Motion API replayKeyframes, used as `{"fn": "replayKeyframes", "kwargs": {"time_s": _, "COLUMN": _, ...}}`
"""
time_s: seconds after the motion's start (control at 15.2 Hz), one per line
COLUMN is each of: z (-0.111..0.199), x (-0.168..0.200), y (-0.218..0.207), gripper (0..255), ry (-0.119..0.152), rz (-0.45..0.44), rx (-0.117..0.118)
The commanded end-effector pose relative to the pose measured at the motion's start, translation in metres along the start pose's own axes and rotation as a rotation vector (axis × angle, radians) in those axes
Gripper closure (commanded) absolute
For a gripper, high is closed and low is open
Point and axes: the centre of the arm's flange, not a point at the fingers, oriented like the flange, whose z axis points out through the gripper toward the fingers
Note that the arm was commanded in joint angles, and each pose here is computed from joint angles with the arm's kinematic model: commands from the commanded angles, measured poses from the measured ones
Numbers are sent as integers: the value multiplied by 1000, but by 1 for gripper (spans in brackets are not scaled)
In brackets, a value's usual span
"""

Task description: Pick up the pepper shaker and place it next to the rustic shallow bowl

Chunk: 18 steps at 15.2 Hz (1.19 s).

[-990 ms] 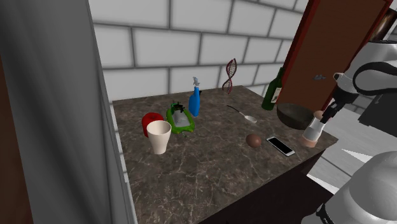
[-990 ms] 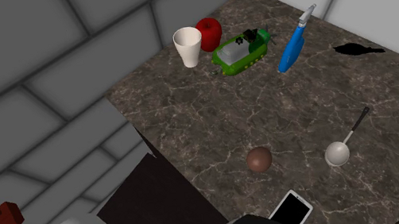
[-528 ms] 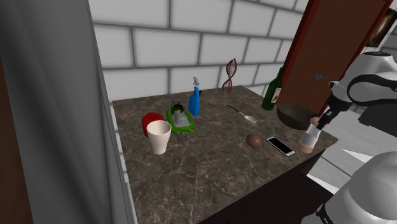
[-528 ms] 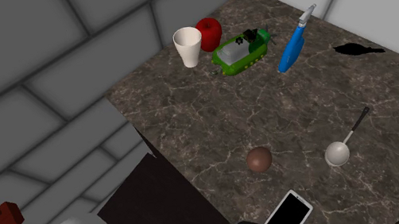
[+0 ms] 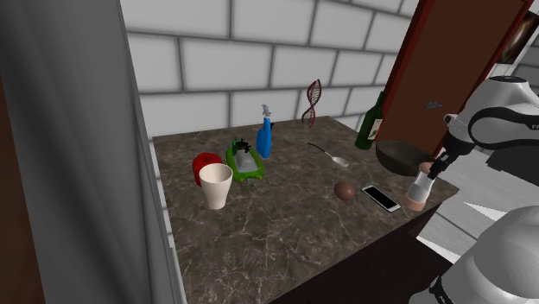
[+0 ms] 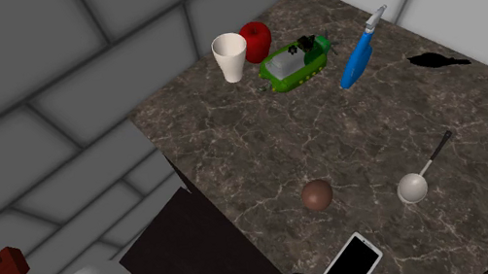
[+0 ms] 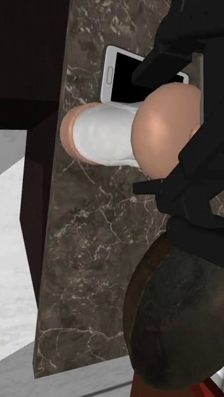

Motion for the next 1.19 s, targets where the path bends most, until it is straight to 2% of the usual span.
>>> {"fn": "replayKeyframes", "kwargs": {"time_s": 0.0, "z": 0, "x": 0, "y": 0, "gripper": 255, "ry": 0, "rz": 0, "rx": 0}}
{"fn": "replayKeyframes", "kwargs": {"time_s": 0.07, "z": 0, "x": 0, "y": 0, "gripper": 0, "ry": 0, "rz": 0, "rx": 0}}
{"fn": "replayKeyframes", "kwargs": {"time_s": 0.4, "z": 0, "x": 0, "y": 0, "gripper": 0, "ry": 0, "rz": 0, "rx": 0}}
{"fn": "replayKeyframes", "kwargs": {"time_s": 0.66, "z": -50, "x": 0, "y": 0, "gripper": 0, "ry": 0, "rz": 0, "rx": 0}}
{"fn": "replayKeyframes", "kwargs": {"time_s": 1.12, "z": -50, "x": 0, "y": 0, "gripper": 0, "ry": 0, "rz": 0, "rx": 0}}
